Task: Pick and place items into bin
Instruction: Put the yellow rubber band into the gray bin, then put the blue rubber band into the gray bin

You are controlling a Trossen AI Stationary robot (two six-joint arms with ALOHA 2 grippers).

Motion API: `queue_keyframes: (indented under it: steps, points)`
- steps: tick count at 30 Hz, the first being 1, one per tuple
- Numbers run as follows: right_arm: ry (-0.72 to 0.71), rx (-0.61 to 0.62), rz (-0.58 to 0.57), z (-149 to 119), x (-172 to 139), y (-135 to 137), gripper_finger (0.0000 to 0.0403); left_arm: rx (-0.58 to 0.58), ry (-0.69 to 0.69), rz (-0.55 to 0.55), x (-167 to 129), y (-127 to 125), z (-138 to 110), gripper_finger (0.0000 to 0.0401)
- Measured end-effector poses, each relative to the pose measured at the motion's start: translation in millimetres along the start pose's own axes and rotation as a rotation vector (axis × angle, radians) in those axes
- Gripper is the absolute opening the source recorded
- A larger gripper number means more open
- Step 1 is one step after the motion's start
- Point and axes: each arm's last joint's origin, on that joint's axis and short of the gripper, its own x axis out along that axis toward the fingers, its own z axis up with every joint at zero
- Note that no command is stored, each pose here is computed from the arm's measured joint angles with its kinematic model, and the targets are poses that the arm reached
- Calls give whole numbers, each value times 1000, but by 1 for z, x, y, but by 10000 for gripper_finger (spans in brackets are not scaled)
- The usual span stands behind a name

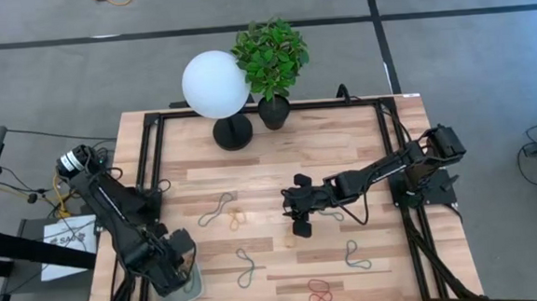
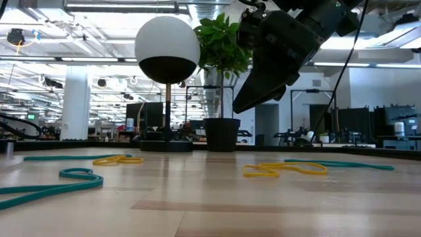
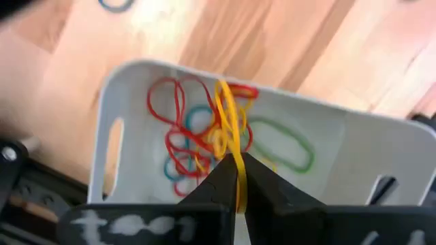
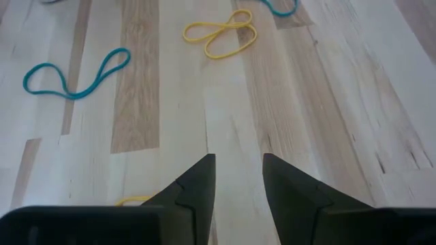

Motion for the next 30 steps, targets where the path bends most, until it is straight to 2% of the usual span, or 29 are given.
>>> queue_keyframes:
  steps: [5,13,17,23,30]
  points:
    - [0,0,0,0,0,0,118,8,-21,19,3,-1,1,15]
    - [-1,1,0,0,0,0,118,-10,132,141,20,-2,-1,52]
    - [-2,1,0,0,0,0,118,14,150,197,27,-2,-1,75]
    - [-4,1,1,0,0,0,118,54,160,208,31,-3,0,93]
    - [-3,1,1,0,0,0,118,8,192,178,24,-8,5,94]
